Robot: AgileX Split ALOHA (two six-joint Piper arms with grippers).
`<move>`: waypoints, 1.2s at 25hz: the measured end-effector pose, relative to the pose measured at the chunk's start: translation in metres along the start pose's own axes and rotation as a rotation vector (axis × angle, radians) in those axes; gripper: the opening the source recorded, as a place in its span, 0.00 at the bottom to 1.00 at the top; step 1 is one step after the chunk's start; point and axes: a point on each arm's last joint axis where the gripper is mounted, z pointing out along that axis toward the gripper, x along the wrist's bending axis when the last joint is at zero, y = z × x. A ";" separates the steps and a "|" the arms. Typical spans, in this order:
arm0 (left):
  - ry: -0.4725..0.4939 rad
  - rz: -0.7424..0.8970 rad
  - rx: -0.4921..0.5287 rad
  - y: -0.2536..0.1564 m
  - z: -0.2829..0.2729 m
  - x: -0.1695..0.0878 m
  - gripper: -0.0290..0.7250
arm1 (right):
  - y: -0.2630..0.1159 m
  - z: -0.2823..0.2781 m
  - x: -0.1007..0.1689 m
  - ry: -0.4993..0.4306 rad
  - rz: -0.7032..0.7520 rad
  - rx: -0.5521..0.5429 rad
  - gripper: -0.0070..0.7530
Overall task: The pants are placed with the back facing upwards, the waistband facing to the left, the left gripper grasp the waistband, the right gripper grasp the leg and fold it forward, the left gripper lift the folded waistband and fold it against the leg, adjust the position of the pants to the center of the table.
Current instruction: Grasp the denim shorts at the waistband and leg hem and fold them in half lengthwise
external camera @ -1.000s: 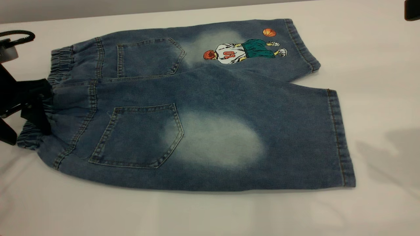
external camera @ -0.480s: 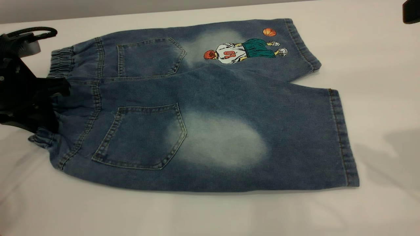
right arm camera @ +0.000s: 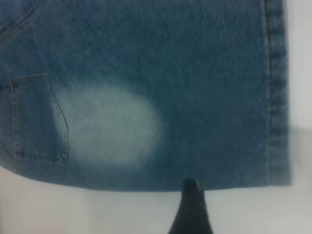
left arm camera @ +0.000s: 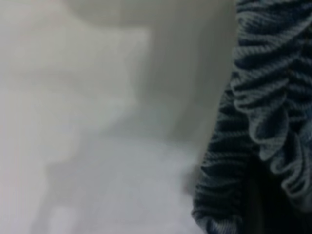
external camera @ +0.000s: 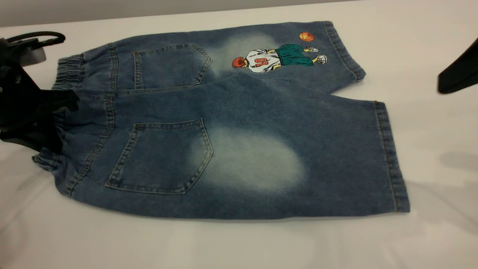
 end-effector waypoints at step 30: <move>-0.018 0.041 -0.080 0.006 -0.033 -0.004 0.13 | -0.020 0.123 -0.053 0.092 0.053 0.289 0.64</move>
